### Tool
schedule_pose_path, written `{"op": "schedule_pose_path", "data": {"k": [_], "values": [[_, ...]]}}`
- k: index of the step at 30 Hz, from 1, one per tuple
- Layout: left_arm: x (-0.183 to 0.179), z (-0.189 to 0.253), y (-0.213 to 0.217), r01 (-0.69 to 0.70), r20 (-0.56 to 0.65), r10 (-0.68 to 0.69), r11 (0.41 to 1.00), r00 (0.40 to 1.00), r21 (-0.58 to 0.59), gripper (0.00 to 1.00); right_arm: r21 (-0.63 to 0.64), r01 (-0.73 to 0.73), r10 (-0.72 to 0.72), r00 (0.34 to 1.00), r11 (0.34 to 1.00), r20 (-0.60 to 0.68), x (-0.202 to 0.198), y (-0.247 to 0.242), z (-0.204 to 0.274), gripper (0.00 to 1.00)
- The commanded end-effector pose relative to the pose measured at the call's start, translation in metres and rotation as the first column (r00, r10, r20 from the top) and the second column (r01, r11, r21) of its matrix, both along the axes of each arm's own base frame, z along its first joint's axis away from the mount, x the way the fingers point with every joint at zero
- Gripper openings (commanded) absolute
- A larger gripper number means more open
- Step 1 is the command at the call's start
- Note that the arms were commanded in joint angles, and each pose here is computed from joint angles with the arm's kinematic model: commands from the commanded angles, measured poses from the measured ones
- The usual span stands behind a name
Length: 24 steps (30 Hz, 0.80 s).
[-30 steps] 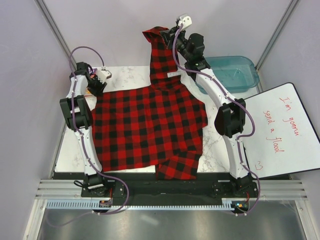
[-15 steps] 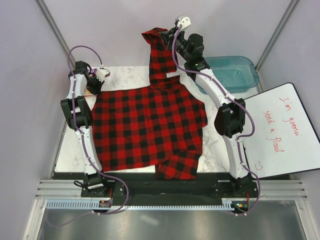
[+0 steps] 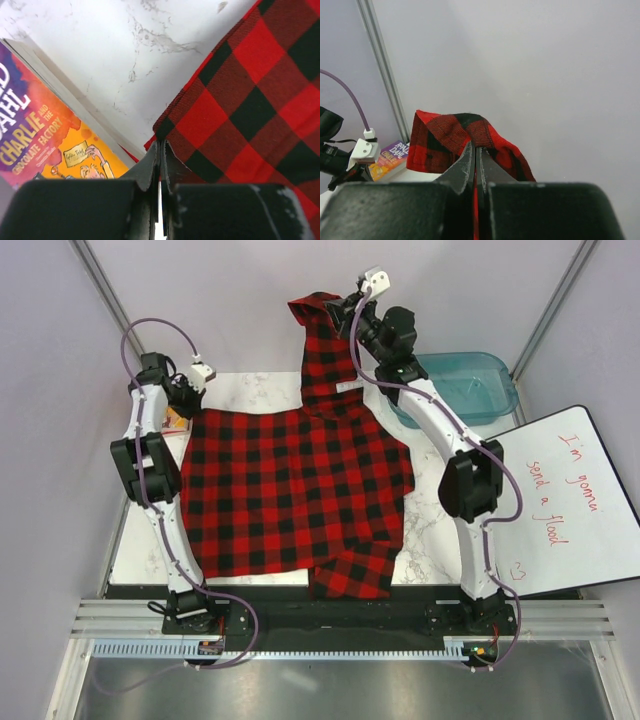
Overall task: Fold and stack the long sleeve shirts
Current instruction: Fold the shirt
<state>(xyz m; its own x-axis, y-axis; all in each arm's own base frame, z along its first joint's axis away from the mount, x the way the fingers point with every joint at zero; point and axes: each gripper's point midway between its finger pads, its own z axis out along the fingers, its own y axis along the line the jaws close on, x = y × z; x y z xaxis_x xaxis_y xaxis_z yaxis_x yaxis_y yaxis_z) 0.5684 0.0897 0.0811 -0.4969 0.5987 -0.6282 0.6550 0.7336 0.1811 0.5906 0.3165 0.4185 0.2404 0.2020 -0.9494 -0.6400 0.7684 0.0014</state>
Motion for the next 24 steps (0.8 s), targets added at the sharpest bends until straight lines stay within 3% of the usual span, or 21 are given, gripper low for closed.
{"op": "schedule_pose_path", "data": {"k": [1, 11, 15, 19, 24], "values": [[-0.012, 0.062, -0.012, 0.106, 0.147, -0.102, 0.994, 0.984, -0.020, 0.02, 0.052, -0.032, 0.026, 0.994, 0.998, 0.111, -0.056, -0.018, 0.074, 0.00], [-0.066, 0.081, -0.024, 0.254, 0.243, -0.259, 0.966, 0.935, 0.053, 0.02, 0.025, -0.073, 0.072, 0.996, 0.997, 0.046, -0.144, -0.038, 0.094, 0.00], [-0.096, 0.077, -0.025, 0.297, 0.252, -0.304, 0.953, 0.919, 0.066, 0.02, -0.035, -0.091, 0.089, 0.994, 0.995, -0.066, -0.182, -0.034, 0.058, 0.00], [-0.126, 0.075, -0.021, 0.339, 0.263, -0.362, 0.932, 0.894, 0.128, 0.02, -0.079, -0.069, 0.062, 0.994, 0.994, -0.092, -0.221, -0.046, 0.047, 0.00], [-0.167, 0.049, -0.018, 0.398, 0.227, -0.438, 0.895, 0.870, 0.201, 0.02, -0.141, -0.082, 0.051, 0.976, 0.987, -0.212, -0.249, -0.053, 0.004, 0.00]]}}
